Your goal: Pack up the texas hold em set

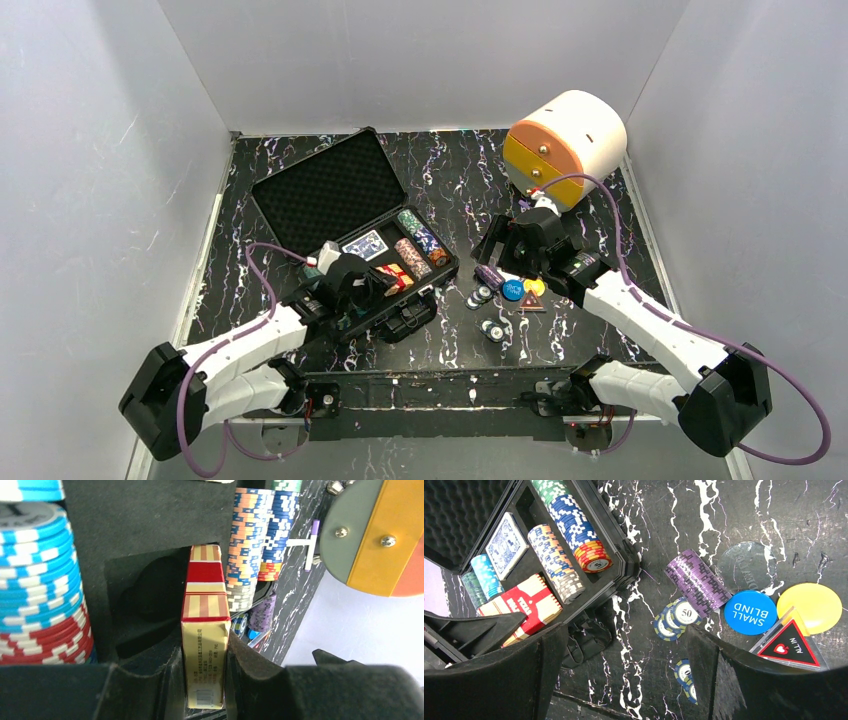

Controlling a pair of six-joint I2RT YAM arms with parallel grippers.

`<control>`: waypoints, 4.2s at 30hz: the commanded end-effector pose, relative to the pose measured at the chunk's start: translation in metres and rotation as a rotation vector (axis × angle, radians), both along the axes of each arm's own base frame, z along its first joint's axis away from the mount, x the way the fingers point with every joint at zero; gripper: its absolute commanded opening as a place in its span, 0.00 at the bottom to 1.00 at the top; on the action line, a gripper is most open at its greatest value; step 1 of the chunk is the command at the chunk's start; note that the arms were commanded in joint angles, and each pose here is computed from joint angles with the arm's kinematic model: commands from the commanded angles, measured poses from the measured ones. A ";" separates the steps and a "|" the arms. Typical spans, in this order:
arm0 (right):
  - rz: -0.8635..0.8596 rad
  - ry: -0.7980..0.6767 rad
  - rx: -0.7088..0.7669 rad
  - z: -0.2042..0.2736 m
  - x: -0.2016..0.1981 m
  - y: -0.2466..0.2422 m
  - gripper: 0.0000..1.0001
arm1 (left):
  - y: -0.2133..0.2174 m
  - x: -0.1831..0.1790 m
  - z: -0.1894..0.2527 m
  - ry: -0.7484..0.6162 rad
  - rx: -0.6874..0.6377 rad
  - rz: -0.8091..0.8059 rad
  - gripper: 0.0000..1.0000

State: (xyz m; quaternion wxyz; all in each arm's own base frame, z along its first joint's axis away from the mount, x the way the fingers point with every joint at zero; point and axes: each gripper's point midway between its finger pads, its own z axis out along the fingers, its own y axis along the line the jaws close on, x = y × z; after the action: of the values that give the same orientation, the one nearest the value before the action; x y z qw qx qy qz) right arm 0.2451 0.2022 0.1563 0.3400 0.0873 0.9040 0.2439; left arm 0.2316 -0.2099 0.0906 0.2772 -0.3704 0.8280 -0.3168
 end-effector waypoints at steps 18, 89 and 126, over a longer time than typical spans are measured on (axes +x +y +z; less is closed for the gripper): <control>0.019 -0.006 0.017 0.001 0.003 0.006 0.94 | 0.033 -0.006 -0.036 0.091 0.133 -0.075 0.28; 0.302 -0.012 0.132 0.020 -0.013 0.054 0.82 | 0.062 0.025 0.084 -0.137 0.486 -0.200 0.53; 0.572 0.346 -0.253 -0.110 -0.052 0.191 0.23 | 0.138 -0.010 0.133 -0.384 0.620 -0.040 0.60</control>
State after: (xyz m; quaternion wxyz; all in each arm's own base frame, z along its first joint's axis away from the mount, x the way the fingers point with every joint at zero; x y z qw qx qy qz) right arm 0.2026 0.4331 0.0864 0.1412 -0.1607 0.9277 0.3060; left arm 0.2259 -0.0795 0.2323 0.5263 -0.1927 0.8160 -0.1418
